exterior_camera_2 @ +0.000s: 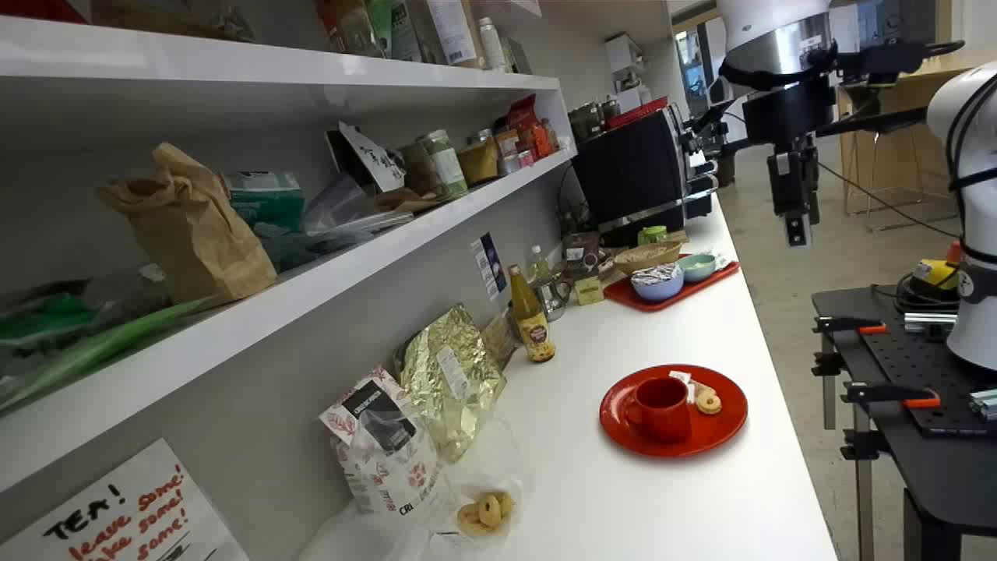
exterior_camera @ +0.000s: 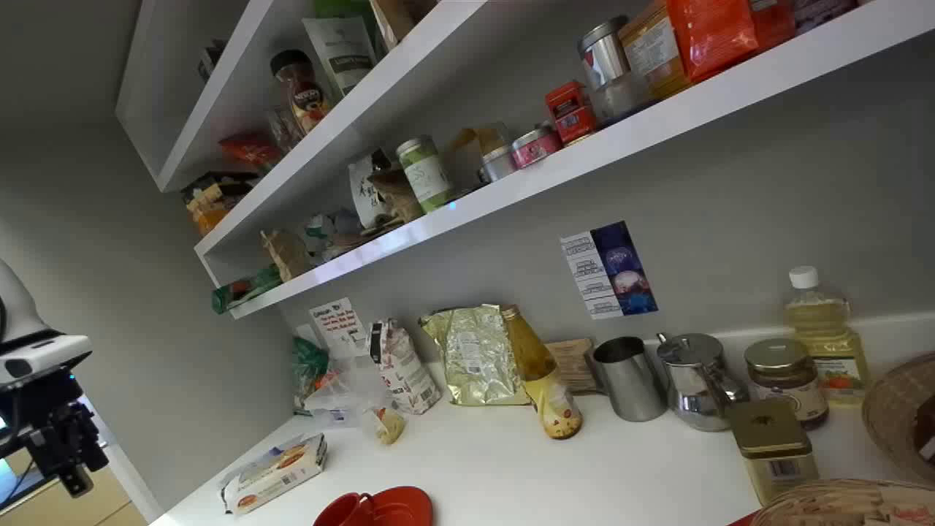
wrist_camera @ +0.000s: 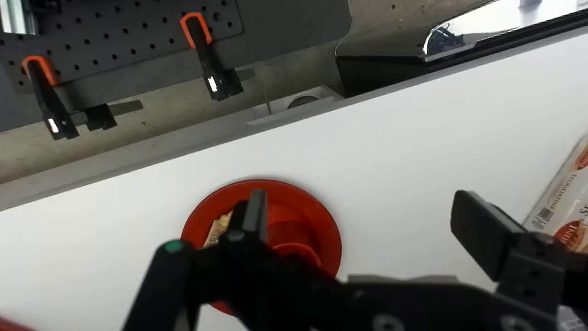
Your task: Remove the red cup from the plate
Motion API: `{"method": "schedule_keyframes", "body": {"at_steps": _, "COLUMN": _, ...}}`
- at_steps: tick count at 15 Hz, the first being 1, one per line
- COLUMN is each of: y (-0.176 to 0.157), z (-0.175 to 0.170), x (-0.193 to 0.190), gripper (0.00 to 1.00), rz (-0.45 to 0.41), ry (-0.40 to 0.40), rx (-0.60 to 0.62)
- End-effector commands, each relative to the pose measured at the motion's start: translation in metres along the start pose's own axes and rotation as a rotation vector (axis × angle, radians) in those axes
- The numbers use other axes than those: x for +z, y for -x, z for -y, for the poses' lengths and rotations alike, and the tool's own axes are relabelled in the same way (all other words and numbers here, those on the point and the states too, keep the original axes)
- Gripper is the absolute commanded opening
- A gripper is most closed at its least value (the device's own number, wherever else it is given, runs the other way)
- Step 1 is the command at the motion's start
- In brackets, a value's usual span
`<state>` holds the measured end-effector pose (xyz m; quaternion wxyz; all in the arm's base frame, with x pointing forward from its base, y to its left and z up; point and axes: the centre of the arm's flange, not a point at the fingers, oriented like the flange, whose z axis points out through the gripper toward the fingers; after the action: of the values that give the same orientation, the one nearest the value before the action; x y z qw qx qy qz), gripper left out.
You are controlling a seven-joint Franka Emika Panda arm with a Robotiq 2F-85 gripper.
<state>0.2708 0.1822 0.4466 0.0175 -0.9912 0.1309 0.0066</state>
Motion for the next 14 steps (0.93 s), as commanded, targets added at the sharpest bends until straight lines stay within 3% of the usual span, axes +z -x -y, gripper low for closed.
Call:
{"method": "schedule_keyframes", "body": {"at_steps": 1, "y": 0.0, "z": 0.0, "x": 0.0, "gripper": 1.0, "rz": 0.0, "ry": 0.0, "rx": 0.0}}
{"method": "schedule_keyframes", "body": {"at_steps": 10, "y": 0.0, "z": 0.0, "x": 0.0, "gripper": 1.0, "rz": 0.0, "ry": 0.0, "rx": 0.0}}
{"method": "schedule_keyframes", "body": {"at_steps": 14, "y": -0.025, "z": 0.003, "x": -0.015, "gripper": 1.0, "rz": -0.057, "ry": -0.077, "rx": 0.014}}
